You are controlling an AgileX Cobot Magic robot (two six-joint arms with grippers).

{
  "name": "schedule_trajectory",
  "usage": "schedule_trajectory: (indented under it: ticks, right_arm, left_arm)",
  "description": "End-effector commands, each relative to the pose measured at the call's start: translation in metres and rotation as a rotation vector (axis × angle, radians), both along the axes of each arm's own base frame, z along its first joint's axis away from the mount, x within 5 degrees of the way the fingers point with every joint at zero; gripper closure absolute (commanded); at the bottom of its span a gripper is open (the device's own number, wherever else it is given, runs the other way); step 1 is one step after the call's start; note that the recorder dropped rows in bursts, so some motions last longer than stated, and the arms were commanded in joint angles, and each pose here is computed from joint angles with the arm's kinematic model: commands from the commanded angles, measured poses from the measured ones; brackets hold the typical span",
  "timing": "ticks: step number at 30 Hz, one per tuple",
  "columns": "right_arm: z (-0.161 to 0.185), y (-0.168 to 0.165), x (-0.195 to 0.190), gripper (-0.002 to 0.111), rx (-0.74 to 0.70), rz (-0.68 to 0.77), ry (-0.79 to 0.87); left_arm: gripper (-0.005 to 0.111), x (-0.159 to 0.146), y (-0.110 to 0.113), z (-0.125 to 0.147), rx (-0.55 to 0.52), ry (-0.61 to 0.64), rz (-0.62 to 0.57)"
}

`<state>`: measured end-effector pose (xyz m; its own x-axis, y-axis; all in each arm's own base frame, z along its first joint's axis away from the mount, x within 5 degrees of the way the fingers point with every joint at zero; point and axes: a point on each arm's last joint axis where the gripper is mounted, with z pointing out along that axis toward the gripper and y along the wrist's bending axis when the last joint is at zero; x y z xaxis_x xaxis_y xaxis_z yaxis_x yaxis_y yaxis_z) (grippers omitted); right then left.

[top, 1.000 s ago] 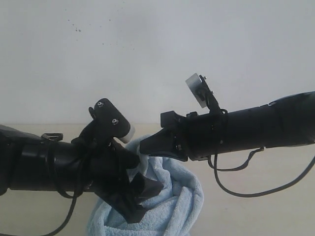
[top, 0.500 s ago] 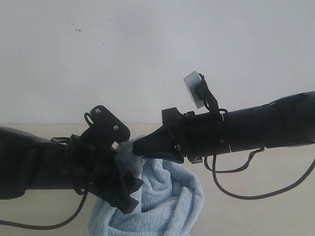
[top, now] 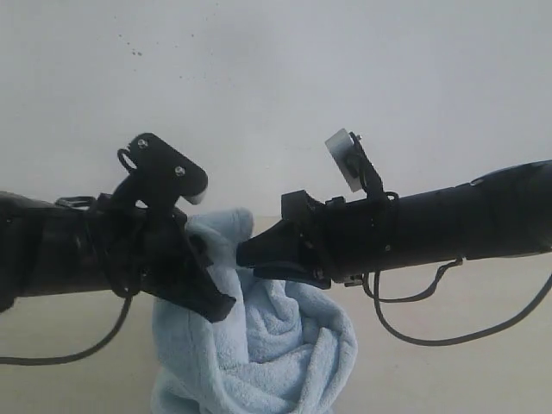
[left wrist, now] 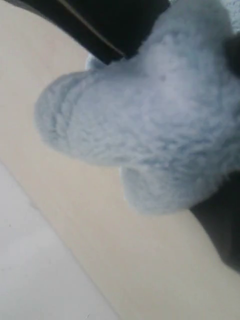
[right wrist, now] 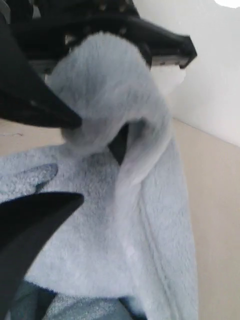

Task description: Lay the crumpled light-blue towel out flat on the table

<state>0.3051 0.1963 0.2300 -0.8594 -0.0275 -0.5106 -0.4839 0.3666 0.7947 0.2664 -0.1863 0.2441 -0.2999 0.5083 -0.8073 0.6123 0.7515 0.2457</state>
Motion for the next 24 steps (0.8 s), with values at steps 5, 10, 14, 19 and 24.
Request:
schedule_trajectory:
  ticks: [5, 10, 14, 19, 24]
  right_arm:
    - [0.004, 0.000, 0.001, 0.042, -0.033, 0.026, -0.141]
    - [-0.001, -0.003, 0.001, 0.042, -0.113, 0.060, -0.229]
    - [-0.022, -0.017, 0.007, 0.042, -0.446, 0.131, -0.402]
    - [-0.026, -0.017, -0.002, 0.042, -0.480, 0.257, -0.428]
    - [-0.025, 0.011, -0.022, 0.042, -0.432, 0.394, -0.494]
  left_arm:
    - [0.103, -0.008, 0.031, 0.036, 0.041, -0.131, 0.199]
    - [0.103, -0.019, 0.060, 0.068, 0.069, -0.253, 0.374]
    - [0.103, -0.033, 0.069, 0.073, 0.011, -0.261, 0.390]
    - [0.103, -0.035, 0.071, 0.065, 0.030, -0.246, 0.392]
    - [0.103, -0.035, 0.068, 0.065, 0.019, -0.242, 0.359]
